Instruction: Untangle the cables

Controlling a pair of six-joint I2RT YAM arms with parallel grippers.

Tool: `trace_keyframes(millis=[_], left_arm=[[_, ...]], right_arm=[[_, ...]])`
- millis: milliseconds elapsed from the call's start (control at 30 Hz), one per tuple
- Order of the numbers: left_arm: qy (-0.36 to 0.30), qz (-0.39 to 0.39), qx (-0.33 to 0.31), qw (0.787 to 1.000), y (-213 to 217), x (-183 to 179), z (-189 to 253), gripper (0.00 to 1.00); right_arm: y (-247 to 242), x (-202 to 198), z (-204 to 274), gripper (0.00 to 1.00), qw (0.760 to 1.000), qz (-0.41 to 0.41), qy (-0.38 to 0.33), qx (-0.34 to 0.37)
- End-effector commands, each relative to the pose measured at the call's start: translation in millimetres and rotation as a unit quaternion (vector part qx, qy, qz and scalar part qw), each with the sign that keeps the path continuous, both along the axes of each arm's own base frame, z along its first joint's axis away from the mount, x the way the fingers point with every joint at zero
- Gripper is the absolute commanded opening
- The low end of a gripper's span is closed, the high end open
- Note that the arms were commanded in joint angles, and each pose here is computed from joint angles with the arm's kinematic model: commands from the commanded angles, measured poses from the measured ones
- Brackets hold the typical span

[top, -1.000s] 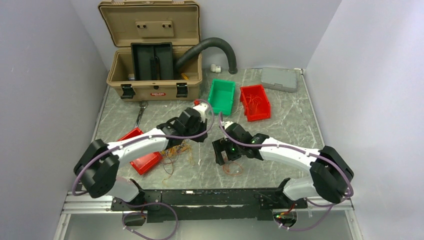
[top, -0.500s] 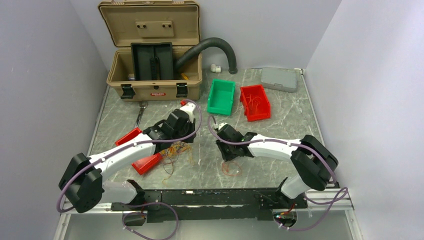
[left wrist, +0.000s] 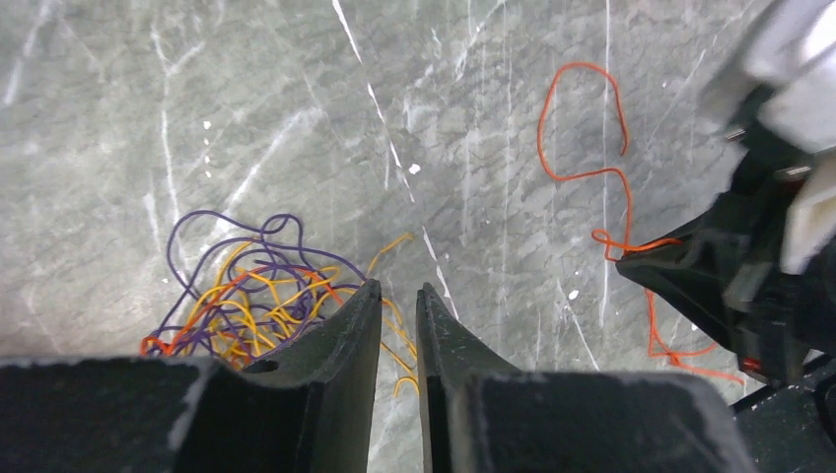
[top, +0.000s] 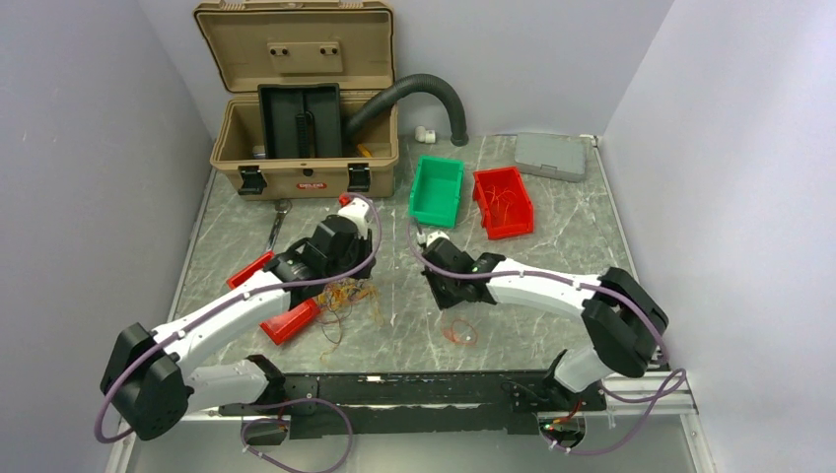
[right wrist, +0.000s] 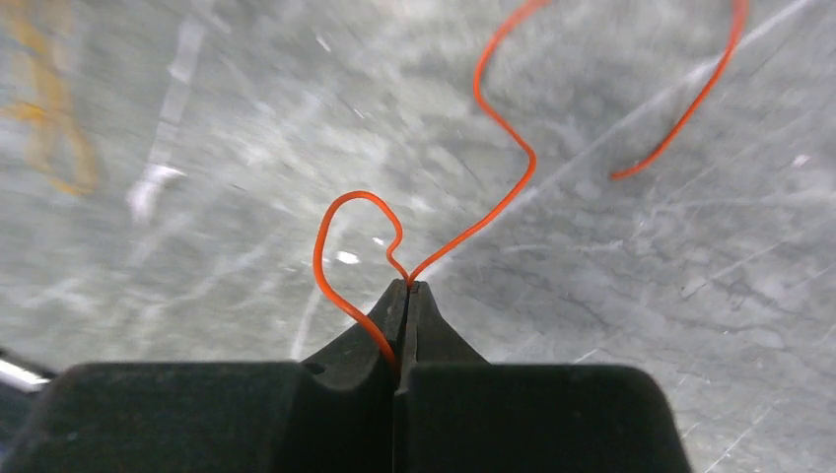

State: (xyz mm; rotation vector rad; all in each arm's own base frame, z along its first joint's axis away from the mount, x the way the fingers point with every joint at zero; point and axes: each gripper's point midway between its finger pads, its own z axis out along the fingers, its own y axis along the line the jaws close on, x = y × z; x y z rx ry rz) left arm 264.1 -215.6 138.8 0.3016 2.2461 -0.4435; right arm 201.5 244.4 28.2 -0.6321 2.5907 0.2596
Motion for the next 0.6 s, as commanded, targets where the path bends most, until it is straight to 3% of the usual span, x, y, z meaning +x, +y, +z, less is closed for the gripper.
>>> trace_keyframes(millis=[0,200,367,567], left_arm=[[-0.028,0.01,-0.017,0.999,12.3,1.7,21.4,0.25],[-0.037,0.015,-0.026,0.999,19.7,-3.7,32.0,0.25],[-0.043,0.016,-0.033,0.998,22.9,-7.7,35.2,0.25],[-0.047,0.021,-0.032,0.998,26.8,-9.5,37.0,0.25]], right_arm=[[37.1,35.4,97.0,0.0,0.992,-0.005,-0.079,0.101],[32.6,79.3,172.7,0.0,0.98,-0.014,-0.116,0.163],[-0.7,129.4,223.5,0.0,0.962,-0.045,-0.152,0.221],[-53.8,186.3,246.3,0.0,0.955,-0.114,-0.182,0.203]])
